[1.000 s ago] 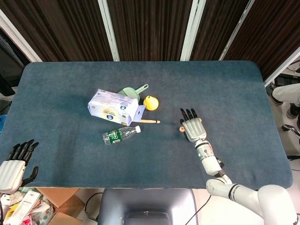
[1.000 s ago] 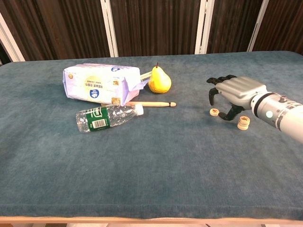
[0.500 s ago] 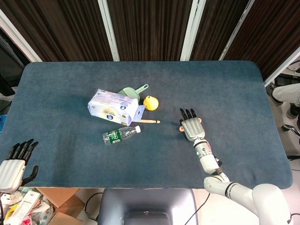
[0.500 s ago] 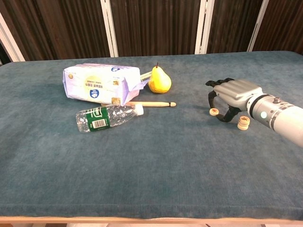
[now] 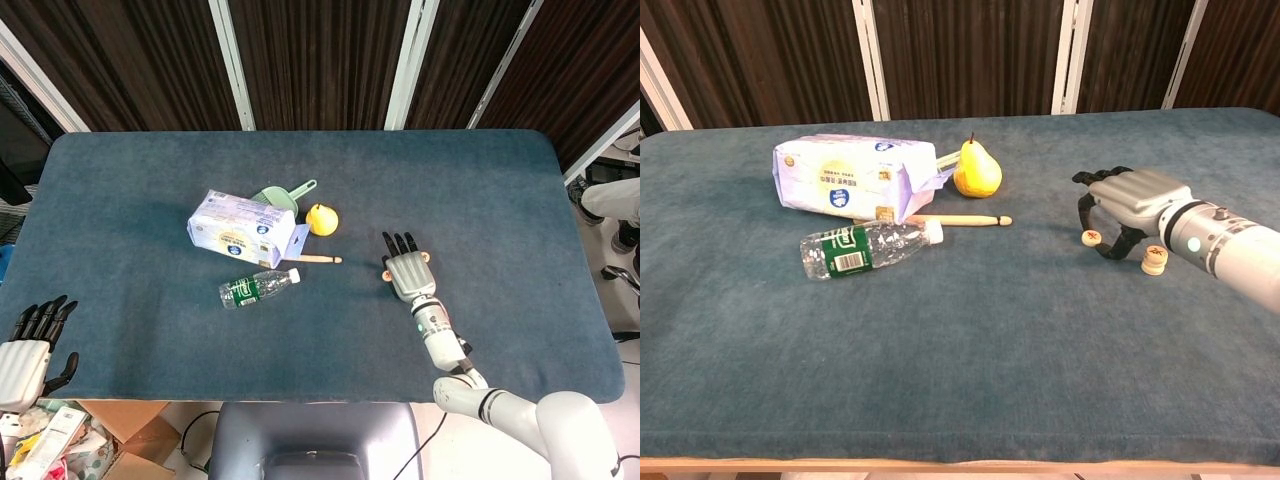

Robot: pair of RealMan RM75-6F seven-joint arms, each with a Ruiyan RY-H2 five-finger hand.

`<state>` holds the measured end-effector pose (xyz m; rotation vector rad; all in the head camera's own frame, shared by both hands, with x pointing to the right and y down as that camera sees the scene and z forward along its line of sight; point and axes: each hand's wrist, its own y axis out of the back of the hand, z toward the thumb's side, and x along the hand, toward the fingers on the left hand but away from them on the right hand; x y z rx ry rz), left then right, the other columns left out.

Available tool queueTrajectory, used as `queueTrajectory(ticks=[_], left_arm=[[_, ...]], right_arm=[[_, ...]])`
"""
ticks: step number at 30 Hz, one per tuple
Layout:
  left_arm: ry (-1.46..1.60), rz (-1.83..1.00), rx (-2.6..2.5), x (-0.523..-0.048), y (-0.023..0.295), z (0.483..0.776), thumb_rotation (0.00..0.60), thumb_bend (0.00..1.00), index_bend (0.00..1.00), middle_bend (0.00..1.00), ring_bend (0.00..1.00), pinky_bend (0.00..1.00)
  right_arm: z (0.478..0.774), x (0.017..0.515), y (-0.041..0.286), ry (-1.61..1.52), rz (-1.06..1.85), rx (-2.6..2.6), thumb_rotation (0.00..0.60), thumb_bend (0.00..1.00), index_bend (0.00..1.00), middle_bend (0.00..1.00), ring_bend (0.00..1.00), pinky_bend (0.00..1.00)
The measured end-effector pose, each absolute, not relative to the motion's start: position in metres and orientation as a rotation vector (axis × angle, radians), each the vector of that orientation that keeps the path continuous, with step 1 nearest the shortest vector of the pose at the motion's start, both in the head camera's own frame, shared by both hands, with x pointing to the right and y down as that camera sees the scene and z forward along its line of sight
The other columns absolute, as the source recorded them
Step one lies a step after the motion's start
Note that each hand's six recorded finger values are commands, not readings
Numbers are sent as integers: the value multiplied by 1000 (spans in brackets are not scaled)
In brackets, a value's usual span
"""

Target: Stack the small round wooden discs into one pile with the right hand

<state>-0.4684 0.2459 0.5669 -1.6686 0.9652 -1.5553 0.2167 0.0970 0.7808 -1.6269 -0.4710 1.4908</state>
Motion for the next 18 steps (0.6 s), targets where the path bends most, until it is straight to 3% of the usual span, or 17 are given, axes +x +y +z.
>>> queueTrajectory(ticks=[10, 18], left_arm=[[963, -1556, -1667, -468, 246, 567, 600, 496, 0, 0, 0, 10], [966, -1556, -1663, -468, 246, 567, 600, 496, 0, 0, 0, 10]], right_arm=[[772, 217, 96, -495, 1458, -1635, 600, 491, 681, 33, 0, 0], [743, 219, 108, -530, 1354, -1724, 600, 491, 681, 34, 0, 0]])
